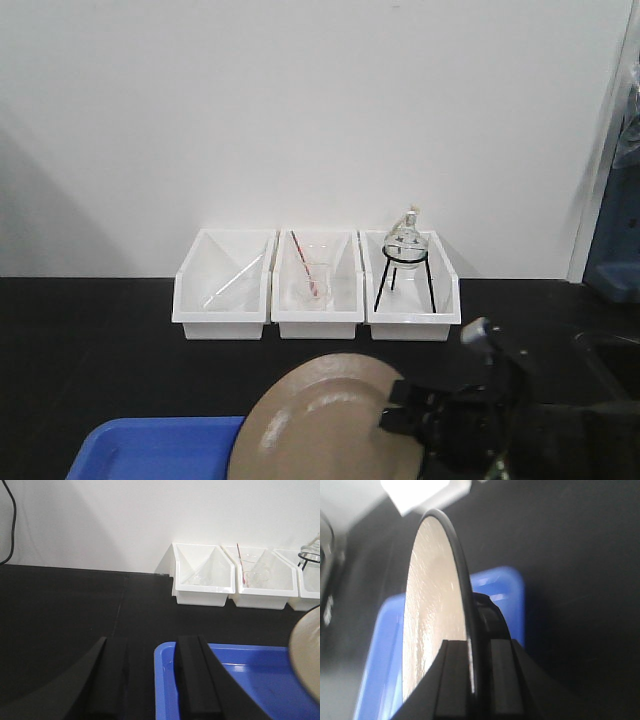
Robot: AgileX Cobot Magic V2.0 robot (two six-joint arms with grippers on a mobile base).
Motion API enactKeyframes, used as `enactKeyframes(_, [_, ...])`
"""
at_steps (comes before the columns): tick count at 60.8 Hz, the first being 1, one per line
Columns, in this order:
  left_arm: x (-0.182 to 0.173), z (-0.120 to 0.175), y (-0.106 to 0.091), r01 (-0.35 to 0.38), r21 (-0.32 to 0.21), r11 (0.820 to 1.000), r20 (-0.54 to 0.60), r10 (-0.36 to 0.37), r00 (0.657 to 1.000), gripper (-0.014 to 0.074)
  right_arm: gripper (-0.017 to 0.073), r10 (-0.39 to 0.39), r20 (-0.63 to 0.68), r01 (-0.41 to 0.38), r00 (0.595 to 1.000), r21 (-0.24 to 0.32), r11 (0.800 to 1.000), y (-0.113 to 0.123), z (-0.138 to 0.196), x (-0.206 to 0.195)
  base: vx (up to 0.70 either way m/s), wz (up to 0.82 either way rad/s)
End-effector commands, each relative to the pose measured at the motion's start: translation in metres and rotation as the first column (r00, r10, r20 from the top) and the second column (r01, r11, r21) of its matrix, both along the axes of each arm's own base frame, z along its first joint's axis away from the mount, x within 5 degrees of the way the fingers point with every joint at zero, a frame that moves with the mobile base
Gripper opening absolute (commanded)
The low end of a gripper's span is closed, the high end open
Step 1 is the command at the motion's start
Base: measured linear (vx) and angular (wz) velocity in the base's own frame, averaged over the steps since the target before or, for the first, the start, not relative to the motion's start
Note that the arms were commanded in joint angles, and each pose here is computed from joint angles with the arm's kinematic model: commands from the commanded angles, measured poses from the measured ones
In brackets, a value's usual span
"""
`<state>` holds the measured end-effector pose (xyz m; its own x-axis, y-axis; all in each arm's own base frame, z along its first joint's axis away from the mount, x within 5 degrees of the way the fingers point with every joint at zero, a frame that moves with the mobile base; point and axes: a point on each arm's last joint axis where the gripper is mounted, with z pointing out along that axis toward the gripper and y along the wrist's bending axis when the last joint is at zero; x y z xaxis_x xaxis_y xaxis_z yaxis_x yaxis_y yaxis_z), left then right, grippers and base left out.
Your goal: Place disk in tray to left cabinet
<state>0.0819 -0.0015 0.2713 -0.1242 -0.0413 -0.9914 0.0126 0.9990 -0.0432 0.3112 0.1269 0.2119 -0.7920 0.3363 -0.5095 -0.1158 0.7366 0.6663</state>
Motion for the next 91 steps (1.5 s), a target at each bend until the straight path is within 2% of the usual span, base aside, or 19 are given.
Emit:
enactKeyframes(1, [0.002, 0.016, 0.0, 0.003, -0.006, 1.0, 0.092, -0.003, 0.996, 0.037, -0.0004, 0.02, 0.061, -0.027, 0.998, 0.115, 0.993, 0.034, 0.03, 0.005, 0.0, 0.0])
enactKeyframes(10, [0.002, 0.016, 0.0, 0.003, -0.006, 1.0, 0.092, -0.003, 0.996, 0.037, -0.0003, 0.083, 0.073, -0.089, 0.994, 0.082, 0.993, 0.079, 0.024, 0.015, 0.0, 0.0])
enactKeyframes(19, [0.002, 0.016, 0.0, 0.003, -0.006, 1.0, 0.092, -0.003, 0.996, 0.037, 0.0008, 0.155, 0.06, -0.16, 0.986, 0.077, 0.984, 0.114, 0.011, 0.019, 0.0, 0.0])
enactKeyframes(24, [0.002, 0.016, 0.0, 0.003, -0.006, 1.0, 0.092, -0.003, 0.996, 0.037, 0.0028, 0.167, 0.04, -0.169, 0.985, 0.055, 0.984, 0.126, -0.002, 0.019, 0.0, 0.0])
enactKeyframes(30, [0.002, 0.016, 0.0, 0.003, -0.006, 1.0, 0.092, -0.003, 0.996, 0.037, 0.0067, 0.141, 0.011, -0.141, 0.99, 0.003, 0.99, 0.13, -0.018, 0.02, 0.0, 0.0])
enactKeyframes(38, [0.002, 0.016, 0.0, 0.003, -0.006, 1.0, 0.092, -0.003, 0.996, 0.037, 0.0149, 0.111, -0.006, -0.112, 0.994, -0.043, 0.993, 0.129, -0.031, 0.023, 0.0, 0.0])
enactKeyframes(42, [0.002, 0.016, 0.0, 0.003, -0.006, 1.0, 0.092, -0.003, 0.996, 0.037, 0.0204, 0.111, 0.006, -0.11, 0.994, -0.083, 0.99, 0.127, -0.034, 0.024, 0.0, 0.0])
enactKeyframes(56, [0.002, 0.016, 0.0, 0.003, -0.006, 1.0, 0.092, -0.003, 0.996, 0.037, 0.0433, 0.23, 0.071, -0.211, 0.971, -0.21, 0.955, 0.127, -0.037, 0.023, 0.0, 0.0])
enactKeyframes(64, [0.002, 0.016, 0.0, 0.003, -0.006, 1.0, 0.092, -0.003, 0.996, 0.037, 0.0522, 0.261, 0.086, -0.233, 0.962, -0.25, 0.94, 0.125, -0.038, 0.023, 0.0, 0.0])
enactKeyframes(77, [0.002, 0.014, 0.0, 0.004, -0.006, 1.0, 0.07, -0.004, 0.998, 0.037, 0.0556, 0.303, 0.148, -0.244, 0.941, -0.322, 0.915, 0.107, -0.024, 0.032, 0.0, 0.0])
enactKeyframes(84, [0.002, 0.013, 0.0, 0.004, -0.006, 1.0, 0.063, -0.004, 0.998, 0.037, 0.0556, 0.308, 0.18, -0.231, 0.934, -0.352, 0.907, 0.087, -0.012, 0.04, 0.0, 0.0])
enactKeyframes(91, [0.003, 0.01, -0.001, 0.005, -0.004, 1.0, 0.027, -0.005, 1.0, 0.038, 0.0556, 0.312, 0.174, -0.235, 0.934, -0.359, 0.903, 0.067, -0.001, 0.044, 0.0, 0.0])
